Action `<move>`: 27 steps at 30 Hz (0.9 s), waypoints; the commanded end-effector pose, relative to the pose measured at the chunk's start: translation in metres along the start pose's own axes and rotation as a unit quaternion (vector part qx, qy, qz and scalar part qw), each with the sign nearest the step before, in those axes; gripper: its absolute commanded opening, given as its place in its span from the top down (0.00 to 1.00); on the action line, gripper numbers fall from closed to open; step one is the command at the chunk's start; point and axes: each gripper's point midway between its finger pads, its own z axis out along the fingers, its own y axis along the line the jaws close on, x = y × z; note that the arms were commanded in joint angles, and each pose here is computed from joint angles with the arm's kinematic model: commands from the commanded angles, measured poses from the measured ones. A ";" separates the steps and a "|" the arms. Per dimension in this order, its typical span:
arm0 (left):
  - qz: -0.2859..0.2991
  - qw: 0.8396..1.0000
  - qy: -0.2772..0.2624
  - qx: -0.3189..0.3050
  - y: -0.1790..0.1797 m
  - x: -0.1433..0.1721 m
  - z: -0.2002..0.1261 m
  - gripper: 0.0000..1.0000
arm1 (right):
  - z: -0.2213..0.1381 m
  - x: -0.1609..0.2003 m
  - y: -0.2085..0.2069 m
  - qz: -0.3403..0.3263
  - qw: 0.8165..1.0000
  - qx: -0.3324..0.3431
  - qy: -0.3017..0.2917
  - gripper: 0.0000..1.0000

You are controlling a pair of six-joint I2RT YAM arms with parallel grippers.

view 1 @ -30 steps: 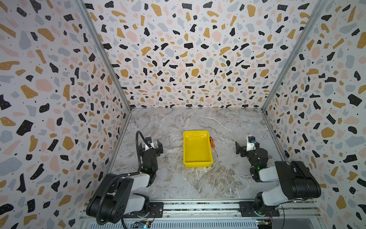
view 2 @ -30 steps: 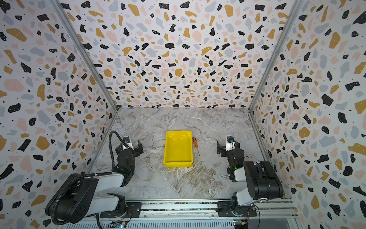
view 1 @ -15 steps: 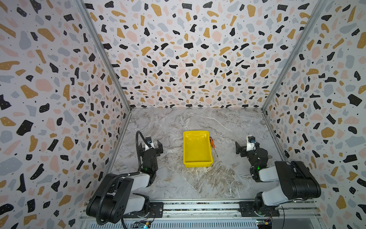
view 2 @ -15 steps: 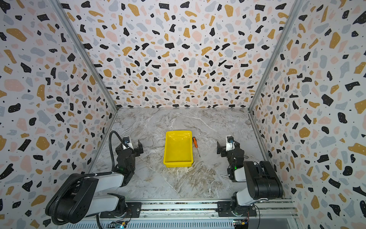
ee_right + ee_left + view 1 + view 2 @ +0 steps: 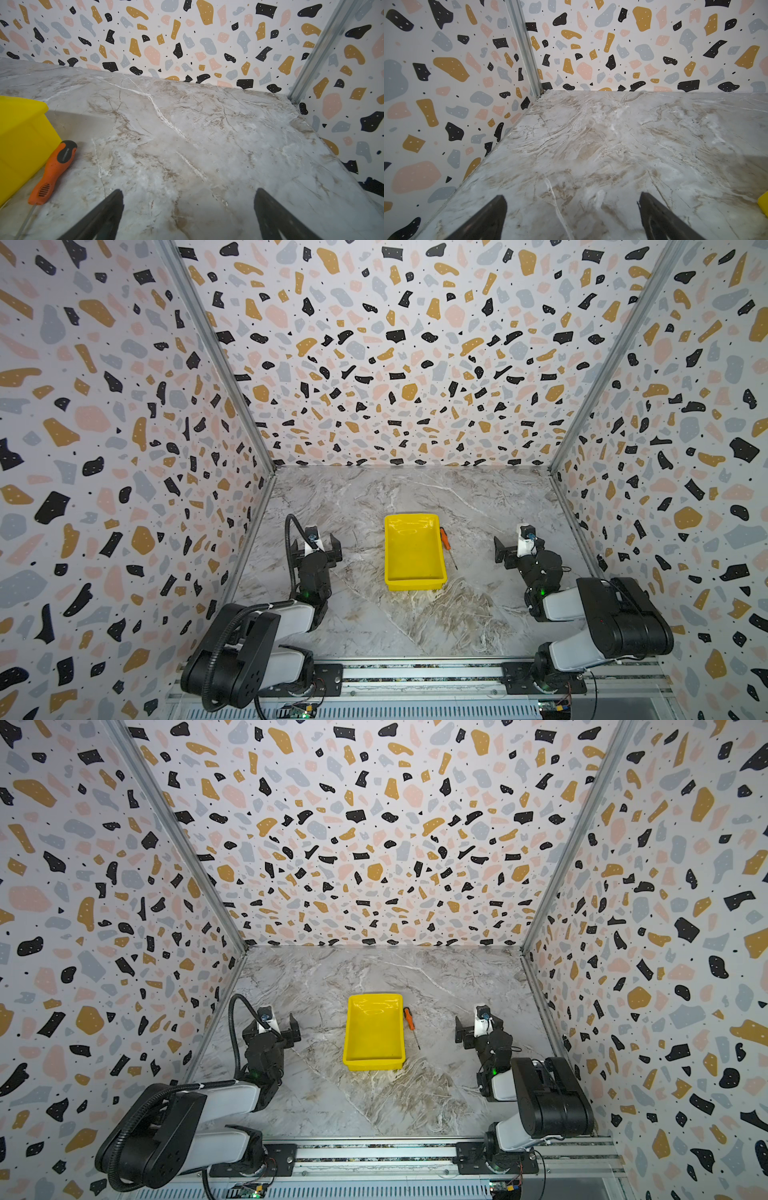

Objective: Put the screwdriver in the bin
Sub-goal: Pick up the screwdriver from the center of the table.

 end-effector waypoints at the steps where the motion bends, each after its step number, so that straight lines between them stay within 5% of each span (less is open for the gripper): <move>1: -0.012 1.000 -0.026 -0.002 0.002 -0.013 0.000 0.00 | 0.005 -0.014 -0.002 0.000 1.000 0.002 -0.019 0.01; 6: -0.009 1.000 -0.030 0.003 0.001 -0.013 -0.004 0.00 | -0.007 -0.019 0.004 -0.019 0.999 0.010 -0.040 0.01; 9: 0.022 0.996 -0.033 0.076 -0.023 -0.016 -0.008 0.00 | -0.019 -0.035 -0.002 -0.015 0.997 0.039 -0.070 0.01; 12: 0.040 0.992 0.022 0.114 -0.039 -0.024 -0.004 0.00 | -0.027 -0.037 -0.005 -0.013 0.996 0.057 -0.063 0.01; 15: 0.022 0.992 0.064 0.105 -0.038 -0.041 -0.002 0.00 | -0.038 -0.040 -0.010 -0.013 0.994 0.080 -0.072 0.01; 19: -0.034 0.981 0.072 0.174 -0.055 -0.056 -0.026 0.00 | -0.040 -0.043 -0.013 -0.012 0.993 0.096 -0.069 0.01; 23: -0.109 0.976 0.122 0.144 -0.038 -0.056 -0.045 0.00 | -0.048 -0.057 -0.010 -0.013 0.990 0.113 -0.088 0.01; 27: -0.101 0.950 0.105 0.277 -0.072 -0.052 -0.077 0.00 | -0.051 -0.080 0.008 -0.007 0.988 0.132 -0.075 0.01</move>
